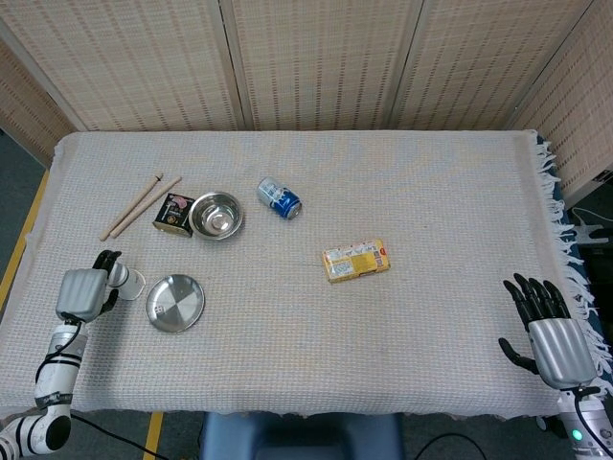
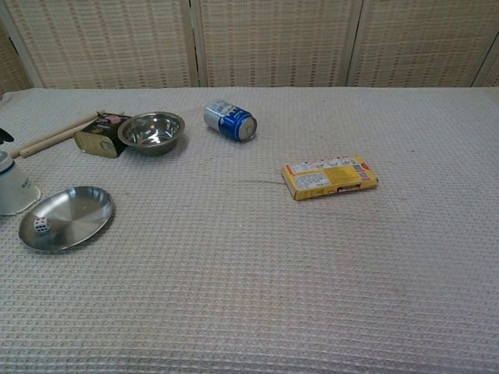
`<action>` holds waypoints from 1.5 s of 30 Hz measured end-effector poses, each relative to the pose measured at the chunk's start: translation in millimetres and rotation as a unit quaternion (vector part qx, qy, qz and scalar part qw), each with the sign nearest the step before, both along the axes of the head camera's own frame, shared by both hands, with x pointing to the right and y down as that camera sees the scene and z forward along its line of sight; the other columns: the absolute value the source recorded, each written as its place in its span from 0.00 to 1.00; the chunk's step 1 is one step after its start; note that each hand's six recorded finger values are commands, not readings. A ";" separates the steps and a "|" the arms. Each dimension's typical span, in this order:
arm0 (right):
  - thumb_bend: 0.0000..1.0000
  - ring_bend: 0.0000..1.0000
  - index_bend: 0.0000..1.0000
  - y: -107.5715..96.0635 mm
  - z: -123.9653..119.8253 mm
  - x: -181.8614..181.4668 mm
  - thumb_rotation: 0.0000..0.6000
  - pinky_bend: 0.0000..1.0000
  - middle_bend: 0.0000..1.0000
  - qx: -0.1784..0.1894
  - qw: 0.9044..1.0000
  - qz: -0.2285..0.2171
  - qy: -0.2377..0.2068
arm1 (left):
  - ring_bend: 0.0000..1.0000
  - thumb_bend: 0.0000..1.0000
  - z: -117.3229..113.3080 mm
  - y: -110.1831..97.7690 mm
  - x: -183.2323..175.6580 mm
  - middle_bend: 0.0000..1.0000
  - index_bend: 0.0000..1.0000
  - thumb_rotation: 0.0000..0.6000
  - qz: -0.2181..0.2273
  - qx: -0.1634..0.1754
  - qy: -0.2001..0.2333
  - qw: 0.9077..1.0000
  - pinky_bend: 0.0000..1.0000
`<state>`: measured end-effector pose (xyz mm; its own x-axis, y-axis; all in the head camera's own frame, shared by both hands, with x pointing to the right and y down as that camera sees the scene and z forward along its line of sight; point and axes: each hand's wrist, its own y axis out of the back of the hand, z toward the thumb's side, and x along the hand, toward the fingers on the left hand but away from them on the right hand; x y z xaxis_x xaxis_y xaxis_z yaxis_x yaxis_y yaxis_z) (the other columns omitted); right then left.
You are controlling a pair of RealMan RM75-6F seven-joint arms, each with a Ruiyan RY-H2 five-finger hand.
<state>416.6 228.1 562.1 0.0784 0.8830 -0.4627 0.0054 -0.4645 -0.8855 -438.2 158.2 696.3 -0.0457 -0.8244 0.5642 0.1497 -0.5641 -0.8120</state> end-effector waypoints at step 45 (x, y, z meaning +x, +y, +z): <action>0.17 0.00 0.00 1.6 -2.2 -1.3 0.93 0.00 0.00 -0.003 1.000 -0.004 -0.007 | 0.63 0.49 -22.1 47.8 75.0 0.53 0.42 1.00 0.126 0.020 0.086 0.988 0.85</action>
<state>415.3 229.7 559.9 0.0913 0.8792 -0.4676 0.0139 -0.4706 -0.8822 -363.2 206.0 674.2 0.2578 -0.8192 0.5123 0.1385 -0.4934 -0.8587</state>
